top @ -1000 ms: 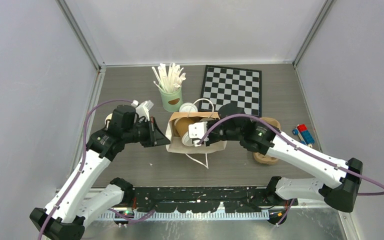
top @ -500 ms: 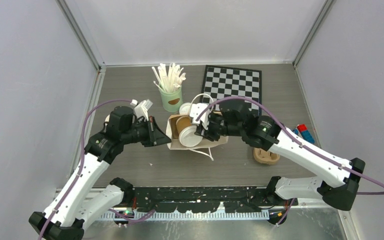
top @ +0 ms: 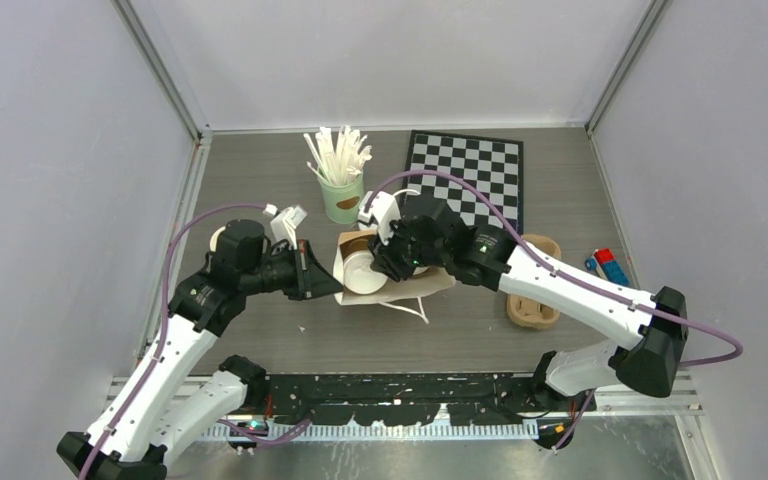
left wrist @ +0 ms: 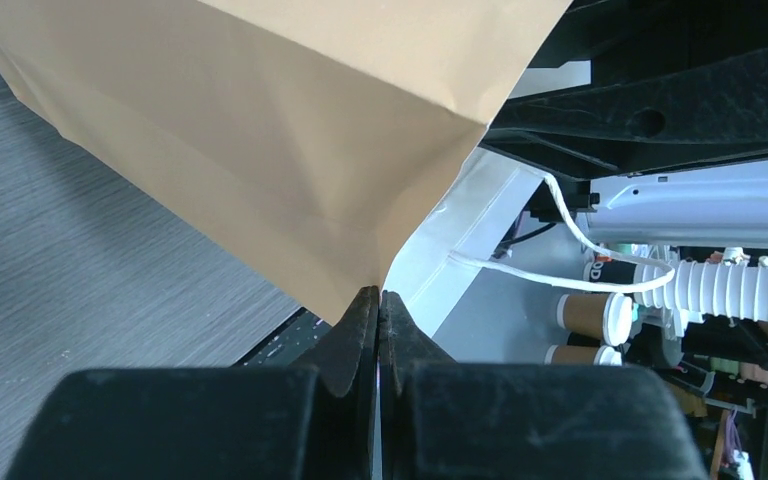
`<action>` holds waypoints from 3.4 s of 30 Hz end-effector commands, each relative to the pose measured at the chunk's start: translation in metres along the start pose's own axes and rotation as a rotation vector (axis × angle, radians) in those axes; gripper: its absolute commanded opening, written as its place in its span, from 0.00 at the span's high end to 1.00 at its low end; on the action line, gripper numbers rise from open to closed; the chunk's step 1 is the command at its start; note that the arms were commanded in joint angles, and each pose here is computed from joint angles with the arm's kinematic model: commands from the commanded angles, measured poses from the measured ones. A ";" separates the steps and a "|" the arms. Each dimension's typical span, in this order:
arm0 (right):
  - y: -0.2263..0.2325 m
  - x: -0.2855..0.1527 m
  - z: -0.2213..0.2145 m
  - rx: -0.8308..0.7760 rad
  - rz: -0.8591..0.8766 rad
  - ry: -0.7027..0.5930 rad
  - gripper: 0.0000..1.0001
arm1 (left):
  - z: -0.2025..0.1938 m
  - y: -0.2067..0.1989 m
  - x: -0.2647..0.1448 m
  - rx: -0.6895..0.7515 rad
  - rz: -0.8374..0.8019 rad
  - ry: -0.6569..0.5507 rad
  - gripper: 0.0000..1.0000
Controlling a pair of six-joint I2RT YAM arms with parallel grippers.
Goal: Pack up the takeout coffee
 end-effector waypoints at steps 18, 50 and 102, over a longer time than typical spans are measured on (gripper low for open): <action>0.020 -0.106 0.072 0.376 -0.070 -0.257 0.68 | 0.024 -0.001 -0.005 -0.031 0.137 -0.051 1.00; -0.041 -0.179 0.013 0.922 -0.695 -0.385 0.67 | 0.029 -0.008 -0.046 -0.052 0.358 -0.043 1.00; -0.108 -0.117 -0.066 1.021 -0.662 0.051 0.18 | 0.031 -0.013 -0.056 0.016 0.333 -0.107 1.00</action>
Point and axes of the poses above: each gripper's point midway between its finger pads, its own x axis out along the fingers, its own y axis along the line the jaws close on, z = x × y, the point moved 7 cm from there along -x, back along the fingers, and after that the axes turned 8 degrees about x, right-handed, at the moved point
